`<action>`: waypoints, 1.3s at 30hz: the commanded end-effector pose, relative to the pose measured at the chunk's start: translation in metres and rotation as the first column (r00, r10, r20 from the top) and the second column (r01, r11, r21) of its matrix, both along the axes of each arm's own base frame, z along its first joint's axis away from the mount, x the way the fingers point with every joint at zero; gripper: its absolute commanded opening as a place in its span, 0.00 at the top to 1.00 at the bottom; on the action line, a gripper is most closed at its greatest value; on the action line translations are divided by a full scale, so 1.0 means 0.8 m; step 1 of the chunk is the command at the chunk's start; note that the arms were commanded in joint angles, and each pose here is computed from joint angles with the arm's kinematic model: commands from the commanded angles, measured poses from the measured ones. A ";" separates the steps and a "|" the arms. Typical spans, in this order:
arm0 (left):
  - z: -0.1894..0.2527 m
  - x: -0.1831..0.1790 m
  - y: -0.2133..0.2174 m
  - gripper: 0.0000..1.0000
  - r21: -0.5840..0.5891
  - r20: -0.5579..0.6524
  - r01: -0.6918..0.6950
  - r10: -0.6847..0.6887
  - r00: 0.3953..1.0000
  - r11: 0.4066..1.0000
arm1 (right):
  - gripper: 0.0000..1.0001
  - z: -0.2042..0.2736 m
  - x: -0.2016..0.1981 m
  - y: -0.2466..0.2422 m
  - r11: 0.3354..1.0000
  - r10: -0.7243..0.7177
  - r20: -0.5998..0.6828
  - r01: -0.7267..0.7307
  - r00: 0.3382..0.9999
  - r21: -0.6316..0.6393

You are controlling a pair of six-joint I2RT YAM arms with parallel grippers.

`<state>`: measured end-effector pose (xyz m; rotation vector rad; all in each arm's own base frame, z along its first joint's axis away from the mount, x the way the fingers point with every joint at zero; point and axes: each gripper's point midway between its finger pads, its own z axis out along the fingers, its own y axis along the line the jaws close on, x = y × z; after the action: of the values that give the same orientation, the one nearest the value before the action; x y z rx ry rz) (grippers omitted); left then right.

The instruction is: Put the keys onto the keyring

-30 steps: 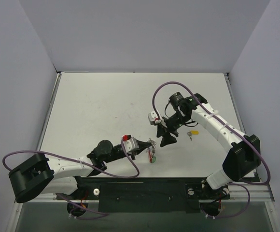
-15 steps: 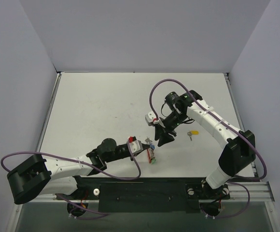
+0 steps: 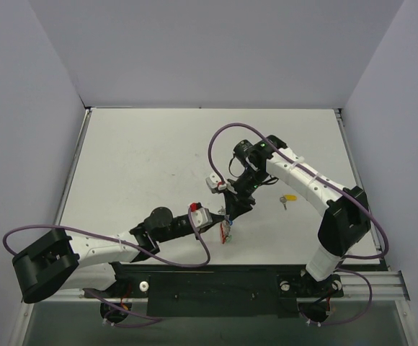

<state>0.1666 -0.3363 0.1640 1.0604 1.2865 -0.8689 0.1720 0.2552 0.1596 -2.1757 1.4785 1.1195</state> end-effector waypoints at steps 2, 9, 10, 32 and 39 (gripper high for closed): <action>0.037 0.001 -0.001 1.00 -0.115 0.034 -0.008 0.012 0.999 0.993 | 0.79 0.003 -0.007 -0.001 1.000 0.017 -0.027 -0.017 1.000 -0.008; 0.039 -0.001 0.002 1.00 -0.146 0.024 -0.011 0.015 1.000 0.989 | 0.83 -0.001 -0.007 -0.001 1.000 0.011 -0.034 -0.012 0.999 -0.017; 0.038 -0.002 0.003 1.00 -0.148 0.022 -0.011 0.014 1.000 0.989 | 0.83 -0.001 -0.005 0.000 1.000 0.009 -0.028 -0.010 1.000 -0.017; 0.046 -0.017 0.026 1.00 -0.261 -0.017 0.046 -0.053 0.998 0.964 | 0.67 0.010 -0.020 0.006 1.000 -0.004 -0.063 0.004 0.998 -0.010; 0.047 -0.016 0.028 1.00 -0.262 -0.025 0.052 -0.061 0.998 0.964 | 0.67 0.005 -0.010 0.005 0.999 -0.038 -0.068 0.036 0.997 -0.026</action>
<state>0.1578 -0.3141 0.1670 0.9205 1.2599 -1.0242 0.1656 0.2586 0.1549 -2.1743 1.5455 1.1476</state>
